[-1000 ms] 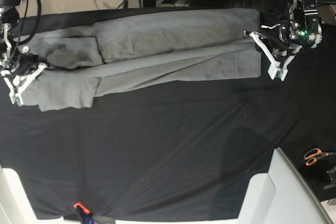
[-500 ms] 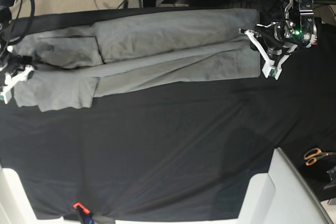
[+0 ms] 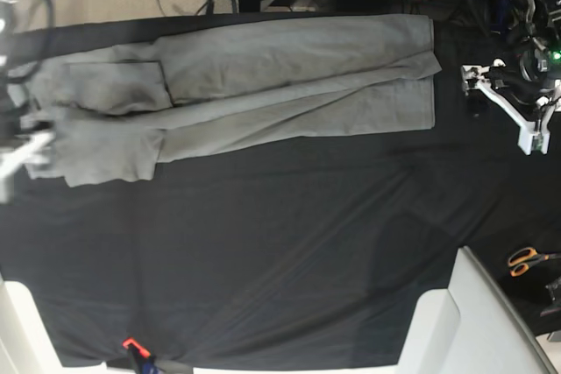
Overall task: Fold the T-shirt properly
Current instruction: 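Release the fabric and raise both grippers away from the shirt, then grasp the folded shirt end near the collar with right gripper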
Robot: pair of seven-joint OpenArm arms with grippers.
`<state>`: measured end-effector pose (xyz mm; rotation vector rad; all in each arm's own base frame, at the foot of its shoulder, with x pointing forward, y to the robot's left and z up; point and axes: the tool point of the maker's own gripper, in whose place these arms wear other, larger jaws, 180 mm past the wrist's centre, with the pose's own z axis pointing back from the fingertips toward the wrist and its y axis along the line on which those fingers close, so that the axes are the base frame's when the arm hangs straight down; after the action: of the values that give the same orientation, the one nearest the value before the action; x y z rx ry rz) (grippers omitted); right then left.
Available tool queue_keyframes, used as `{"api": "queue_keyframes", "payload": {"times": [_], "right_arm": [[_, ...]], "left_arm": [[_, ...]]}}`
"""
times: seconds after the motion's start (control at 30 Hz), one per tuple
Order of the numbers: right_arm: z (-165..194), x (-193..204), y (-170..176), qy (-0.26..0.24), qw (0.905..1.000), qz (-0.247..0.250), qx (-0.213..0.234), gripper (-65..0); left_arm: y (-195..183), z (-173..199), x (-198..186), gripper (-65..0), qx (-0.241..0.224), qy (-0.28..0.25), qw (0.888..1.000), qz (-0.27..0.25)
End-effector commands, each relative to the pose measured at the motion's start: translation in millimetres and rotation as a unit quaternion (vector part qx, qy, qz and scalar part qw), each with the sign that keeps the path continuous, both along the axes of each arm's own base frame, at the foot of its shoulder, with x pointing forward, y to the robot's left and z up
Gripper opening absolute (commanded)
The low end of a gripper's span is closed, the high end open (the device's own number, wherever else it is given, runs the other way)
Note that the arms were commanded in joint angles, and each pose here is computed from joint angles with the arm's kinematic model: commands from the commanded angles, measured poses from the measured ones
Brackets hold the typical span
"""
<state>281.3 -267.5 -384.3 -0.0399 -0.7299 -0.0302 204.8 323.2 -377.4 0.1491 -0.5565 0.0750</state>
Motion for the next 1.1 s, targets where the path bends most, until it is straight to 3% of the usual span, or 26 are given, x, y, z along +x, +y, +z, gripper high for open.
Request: {"api": "queue_keyframes", "payload": {"times": [0.0, 0.1, 0.13, 0.17, 0.23, 0.33, 0.37, 0.53, 0.73, 0.93, 1.07], "right_arm": [[5, 5, 17, -0.014, 0.9997, 0.021, 0.008, -36.8], [-16, 4, 52, 0.007, 0.9982, 0.045, 0.040, -64.8], [-22, 5, 57, 0.013, 0.9977, 0.045, 0.049, -65.0], [-27, 8, 59, 0.018, 0.9974, 0.043, 0.055, -62.9], [-40, 12, 60, 0.030, 0.9966, 0.035, 0.068, -63.3], [-48, 23, 59, 0.022, 0.9963, 0.026, 0.079, -64.8], [-52, 27, 59, 0.024, 0.9960, 0.023, 0.082, -64.8], [-74, 22, 58, 0.056, 0.9937, 0.011, 0.096, -64.8], [-95, -11, 56, 0.093, 0.9908, 0.003, 0.099, -64.8], [-82, -32, 56, 0.093, 0.9925, 0.005, 0.080, -64.8], [-55, -29, 57, 0.073, 0.9952, 0.007, 0.064, -64.8]], "left_arm": [[5, 7, -1, 0.0, 0.011, -0.007, 1.000, -0.005], [3, 6, -8, 0.0, 0.014, -0.007, 1.000, -0.010], [4, 5, -11, 0.0, 0.015, -0.005, 1.000, -0.010], [4, 4, -14, -4.1, 0.016, -0.004, 1.000, -0.010], [5, 2, -18, -22.9, 0.016, 0.001, 1.000, -0.009], [5, -1, -24, -56.9, 0.016, 0.009, 1.000, -0.008], [5, -1, -25, -65.0, 0.016, 0.010, 1.000, -0.008], [2, -4, -26, -65.0, 0.011, 0.010, 1.000, -0.004], [2, -2, -21, -65.0, 0.011, 0.004, 1.000, -0.004], [3, -2, -19, -65.0, 0.011, 0.003, 1.000, -0.003], [3, -2, -18, -65.0, 0.010, 0.002, 1.000, -0.002]]}}
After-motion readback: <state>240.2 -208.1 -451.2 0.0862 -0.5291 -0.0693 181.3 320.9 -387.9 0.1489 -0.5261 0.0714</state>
